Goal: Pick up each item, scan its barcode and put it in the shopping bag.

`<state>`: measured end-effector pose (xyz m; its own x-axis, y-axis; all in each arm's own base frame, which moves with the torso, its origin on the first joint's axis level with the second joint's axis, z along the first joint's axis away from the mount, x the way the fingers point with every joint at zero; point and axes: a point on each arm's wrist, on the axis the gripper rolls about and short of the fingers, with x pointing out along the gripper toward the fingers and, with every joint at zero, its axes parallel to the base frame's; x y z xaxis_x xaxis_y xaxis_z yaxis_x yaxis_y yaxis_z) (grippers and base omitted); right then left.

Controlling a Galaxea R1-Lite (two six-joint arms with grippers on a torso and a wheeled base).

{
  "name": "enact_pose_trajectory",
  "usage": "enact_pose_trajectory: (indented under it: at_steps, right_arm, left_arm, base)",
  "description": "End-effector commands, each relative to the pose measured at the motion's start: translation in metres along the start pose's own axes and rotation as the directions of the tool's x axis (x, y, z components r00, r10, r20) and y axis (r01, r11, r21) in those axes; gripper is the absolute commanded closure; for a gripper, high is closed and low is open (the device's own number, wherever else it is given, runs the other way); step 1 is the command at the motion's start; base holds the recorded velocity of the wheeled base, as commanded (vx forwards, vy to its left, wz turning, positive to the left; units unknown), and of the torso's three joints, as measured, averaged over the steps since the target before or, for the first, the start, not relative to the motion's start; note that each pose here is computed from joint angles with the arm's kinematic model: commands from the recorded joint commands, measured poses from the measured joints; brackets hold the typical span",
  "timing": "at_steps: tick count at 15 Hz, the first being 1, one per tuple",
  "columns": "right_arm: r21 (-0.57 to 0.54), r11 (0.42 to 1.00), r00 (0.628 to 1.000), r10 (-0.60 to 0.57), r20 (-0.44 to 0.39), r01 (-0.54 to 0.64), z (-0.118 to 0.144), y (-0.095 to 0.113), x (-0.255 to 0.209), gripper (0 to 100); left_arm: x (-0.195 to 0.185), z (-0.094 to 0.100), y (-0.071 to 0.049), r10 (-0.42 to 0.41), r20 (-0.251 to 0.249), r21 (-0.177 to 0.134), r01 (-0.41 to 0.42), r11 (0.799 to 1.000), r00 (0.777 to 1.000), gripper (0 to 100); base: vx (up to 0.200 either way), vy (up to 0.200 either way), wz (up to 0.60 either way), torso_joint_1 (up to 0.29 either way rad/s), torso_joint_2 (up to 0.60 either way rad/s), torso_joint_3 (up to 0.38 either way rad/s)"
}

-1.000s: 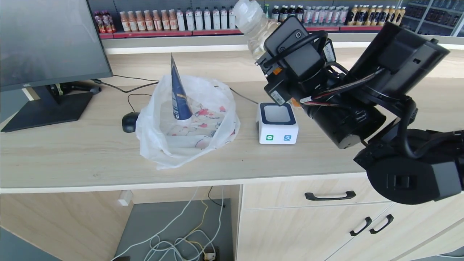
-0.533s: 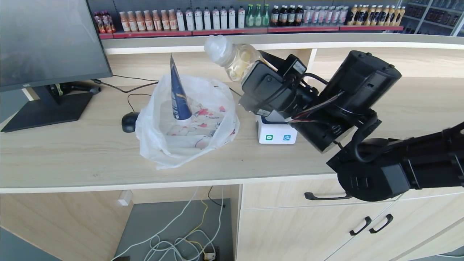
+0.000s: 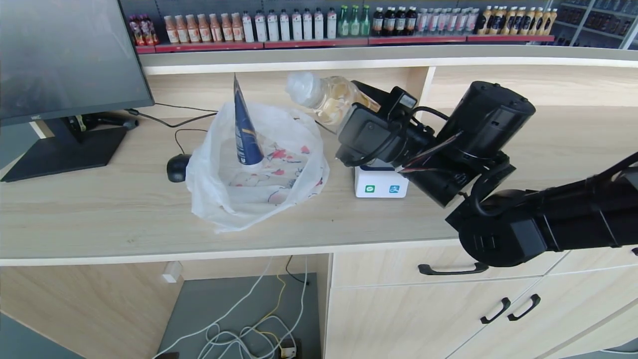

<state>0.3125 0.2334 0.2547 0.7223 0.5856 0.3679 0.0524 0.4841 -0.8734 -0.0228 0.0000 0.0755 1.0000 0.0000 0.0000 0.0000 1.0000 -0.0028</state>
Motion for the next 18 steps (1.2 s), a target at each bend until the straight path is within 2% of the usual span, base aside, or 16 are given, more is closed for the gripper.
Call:
enact_pose_trajectory:
  at_steps: [1, 5, 9, 18]
  right_arm:
    - [-0.006, 1.000, 1.000, 0.021, 0.000, -0.021, -0.005, 0.008, 0.002, 100]
    - [-0.009, 0.999, 0.999, 0.035, 0.023, -0.035, -0.009, 0.011, 0.004, 100]
    - [-0.019, 0.999, 1.000, 0.030, 0.003, -0.030, -0.020, 0.007, 0.004, 100]
    - [-0.020, 0.999, 0.999, 0.042, -0.008, -0.042, -0.024, 0.009, 0.002, 100]
  left_arm:
    - [0.000, 0.000, 0.000, 0.000, 0.000, 0.000, 0.000, 1.000, 1.000, 0]
    - [0.000, 0.000, 0.000, 0.000, 0.000, 0.000, 0.000, 1.000, 1.000, 0]
    - [0.000, 0.000, 0.000, 0.000, 0.000, 0.000, 0.000, 1.000, 1.000, 0]
    - [0.000, 0.000, 0.000, 0.000, 0.000, 0.000, 0.000, 1.000, 1.000, 0]
  base:
    - [0.000, 0.000, 0.00, 0.000, 0.00, 0.000]
    - [0.000, 0.000, 0.00, 0.000, 0.00, 0.000]
    - [0.000, 0.000, 0.00, 0.000, 0.00, 0.000]
    - [0.000, 0.000, 0.00, 0.000, 0.00, 0.000]
